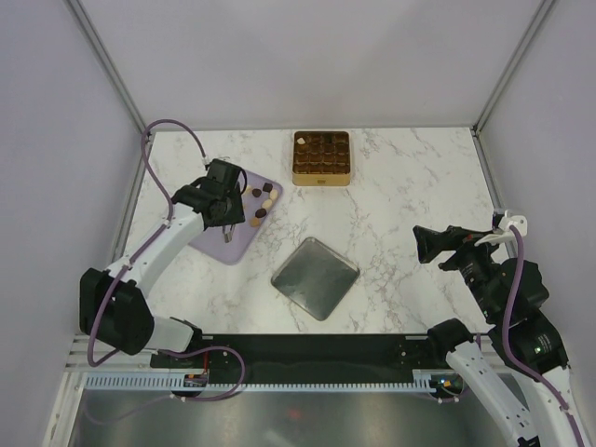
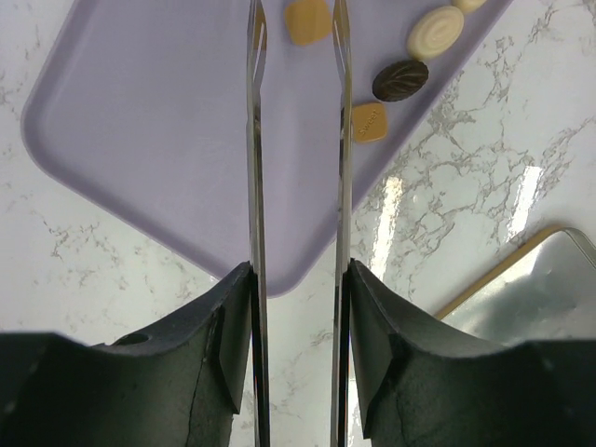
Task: Pack the chocolate
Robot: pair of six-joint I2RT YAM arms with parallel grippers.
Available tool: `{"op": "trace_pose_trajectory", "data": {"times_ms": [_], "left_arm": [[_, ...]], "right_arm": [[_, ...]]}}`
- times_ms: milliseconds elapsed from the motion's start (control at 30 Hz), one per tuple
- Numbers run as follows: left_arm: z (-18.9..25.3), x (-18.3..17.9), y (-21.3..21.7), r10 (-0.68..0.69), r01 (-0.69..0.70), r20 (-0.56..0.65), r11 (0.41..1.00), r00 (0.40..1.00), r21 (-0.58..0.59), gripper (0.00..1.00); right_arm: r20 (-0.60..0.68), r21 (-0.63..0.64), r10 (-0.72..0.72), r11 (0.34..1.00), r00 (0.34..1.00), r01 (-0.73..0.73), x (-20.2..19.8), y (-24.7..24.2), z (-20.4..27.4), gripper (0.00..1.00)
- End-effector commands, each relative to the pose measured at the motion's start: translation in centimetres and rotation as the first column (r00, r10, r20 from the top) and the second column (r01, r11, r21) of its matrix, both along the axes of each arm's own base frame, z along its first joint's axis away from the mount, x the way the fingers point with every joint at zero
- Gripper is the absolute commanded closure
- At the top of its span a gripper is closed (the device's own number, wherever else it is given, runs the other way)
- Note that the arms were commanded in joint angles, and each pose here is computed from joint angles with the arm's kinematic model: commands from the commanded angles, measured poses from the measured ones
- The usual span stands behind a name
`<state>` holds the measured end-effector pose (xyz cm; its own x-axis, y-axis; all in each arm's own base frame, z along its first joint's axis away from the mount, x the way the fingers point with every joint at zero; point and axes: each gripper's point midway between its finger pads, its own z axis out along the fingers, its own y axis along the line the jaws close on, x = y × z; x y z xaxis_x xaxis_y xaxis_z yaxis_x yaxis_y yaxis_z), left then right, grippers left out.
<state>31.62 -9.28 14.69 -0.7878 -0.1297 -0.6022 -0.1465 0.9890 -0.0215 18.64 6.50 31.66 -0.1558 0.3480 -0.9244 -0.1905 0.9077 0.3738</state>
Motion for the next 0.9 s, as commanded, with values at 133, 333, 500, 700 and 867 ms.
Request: {"op": "trace_pose_trajectory", "data": {"times_ms": [133, 333, 500, 700, 867], "left_arm": [[-1.7, 1.4, -1.3, 0.033, -0.033, -0.007, 0.998, 0.999, -0.053, 0.49], [-3.7, 1.7, -1.4, 0.048, -0.051, -0.056, 0.998, 0.997, -0.041, 0.49], [-4.2, 1.8, -1.5, 0.049, -0.051, -0.065, 0.998, 0.997, -0.041, 0.5], [-3.7, 1.7, -1.7, 0.034, -0.038, -0.064, 0.998, 0.997, -0.059, 0.56], [-2.6, 1.5, -0.8, 0.041, -0.042, -0.049, 0.999, 0.998, -0.023, 0.58]], "right_arm": [[0.016, 0.008, 0.006, 1.0, 1.0, -0.006, -0.2, 0.0, 0.4, 0.06], [0.011, 0.003, 0.0, 1.0, 1.0, 0.0, 0.0, 0.0, 0.1, 0.06], [0.017, -0.002, -0.001, 1.0, 1.0, 0.001, 0.1, 0.0, 0.3, 0.06], [0.015, -0.004, -0.002, 1.0, 1.0, 0.002, 0.2, 0.0, 0.1, 0.06], [0.017, -0.007, -0.004, 1.0, 1.0, 0.004, 0.2, -0.1, 0.2, 0.06]]}}
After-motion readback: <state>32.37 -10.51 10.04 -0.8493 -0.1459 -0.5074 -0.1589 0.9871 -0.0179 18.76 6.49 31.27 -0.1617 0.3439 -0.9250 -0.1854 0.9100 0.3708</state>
